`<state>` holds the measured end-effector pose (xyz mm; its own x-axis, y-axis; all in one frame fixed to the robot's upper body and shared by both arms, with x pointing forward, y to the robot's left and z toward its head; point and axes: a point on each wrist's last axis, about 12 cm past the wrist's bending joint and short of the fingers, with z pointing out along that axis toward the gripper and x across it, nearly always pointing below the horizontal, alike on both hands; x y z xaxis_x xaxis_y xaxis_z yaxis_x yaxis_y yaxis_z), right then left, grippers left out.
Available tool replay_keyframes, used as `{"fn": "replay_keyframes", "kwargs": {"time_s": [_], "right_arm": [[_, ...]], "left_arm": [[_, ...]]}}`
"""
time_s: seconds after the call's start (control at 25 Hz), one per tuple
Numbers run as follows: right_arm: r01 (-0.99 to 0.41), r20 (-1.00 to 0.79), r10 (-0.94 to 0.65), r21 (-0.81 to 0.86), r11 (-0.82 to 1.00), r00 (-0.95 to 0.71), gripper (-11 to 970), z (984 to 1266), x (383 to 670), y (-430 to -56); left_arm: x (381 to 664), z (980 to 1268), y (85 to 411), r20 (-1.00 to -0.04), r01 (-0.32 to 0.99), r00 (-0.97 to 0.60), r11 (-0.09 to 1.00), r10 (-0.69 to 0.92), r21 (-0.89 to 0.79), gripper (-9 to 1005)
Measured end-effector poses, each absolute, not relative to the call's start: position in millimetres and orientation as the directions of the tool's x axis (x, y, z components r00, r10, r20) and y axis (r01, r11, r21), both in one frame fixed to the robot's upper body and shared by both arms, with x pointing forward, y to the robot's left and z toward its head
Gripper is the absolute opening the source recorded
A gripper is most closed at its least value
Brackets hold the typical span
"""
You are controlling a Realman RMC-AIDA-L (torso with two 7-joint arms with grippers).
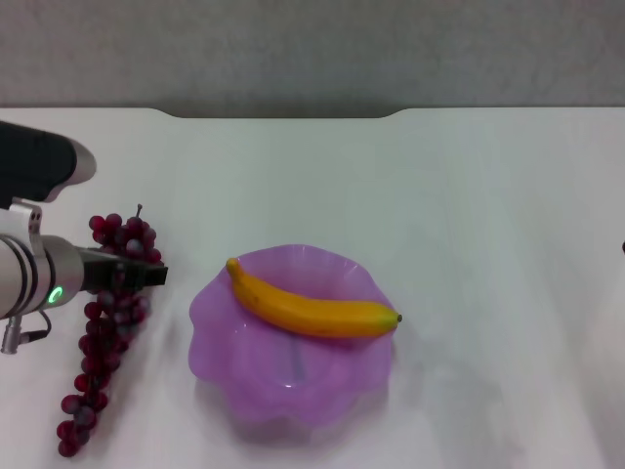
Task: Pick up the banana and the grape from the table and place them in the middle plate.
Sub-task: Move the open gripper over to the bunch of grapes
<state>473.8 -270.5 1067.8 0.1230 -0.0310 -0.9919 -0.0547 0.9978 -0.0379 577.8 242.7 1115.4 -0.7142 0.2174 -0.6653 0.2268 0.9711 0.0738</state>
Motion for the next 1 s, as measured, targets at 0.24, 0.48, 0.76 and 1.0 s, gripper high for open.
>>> {"fn": "replay_keyframes", "kwargs": {"time_s": [0.24, 0.48, 0.76, 1.0], "right_arm": [[-0.067, -0.991, -0.036, -0.045, 0.997, 0.131, 26, 1068.8, 473.9, -267.9], [-0.071, -0.990, -0.037, -0.047, 0.996, 0.136, 26, 1069.6, 473.8, -266.8], [-0.083, -0.989, -0.042, -0.054, 0.995, 0.144, 26, 1071.1, 474.0, -264.4], [-0.094, -0.987, -0.044, -0.059, 0.994, 0.152, 26, 1072.9, 474.4, -262.0]], "left_arm": [[579.4, 1103.8, 249.8, -0.667, 0.206, -0.717, 0.976, 0.203, 0.075, 871], [579.2, 1093.9, 253.1, -0.695, 0.210, -0.688, 0.974, 0.210, 0.086, 874], [577.5, 1079.0, 259.9, -0.685, 0.195, -0.700, 0.977, 0.203, 0.090, 876], [577.8, 1068.6, 264.0, -0.682, 0.182, -0.705, 0.979, 0.195, 0.091, 874]]}}
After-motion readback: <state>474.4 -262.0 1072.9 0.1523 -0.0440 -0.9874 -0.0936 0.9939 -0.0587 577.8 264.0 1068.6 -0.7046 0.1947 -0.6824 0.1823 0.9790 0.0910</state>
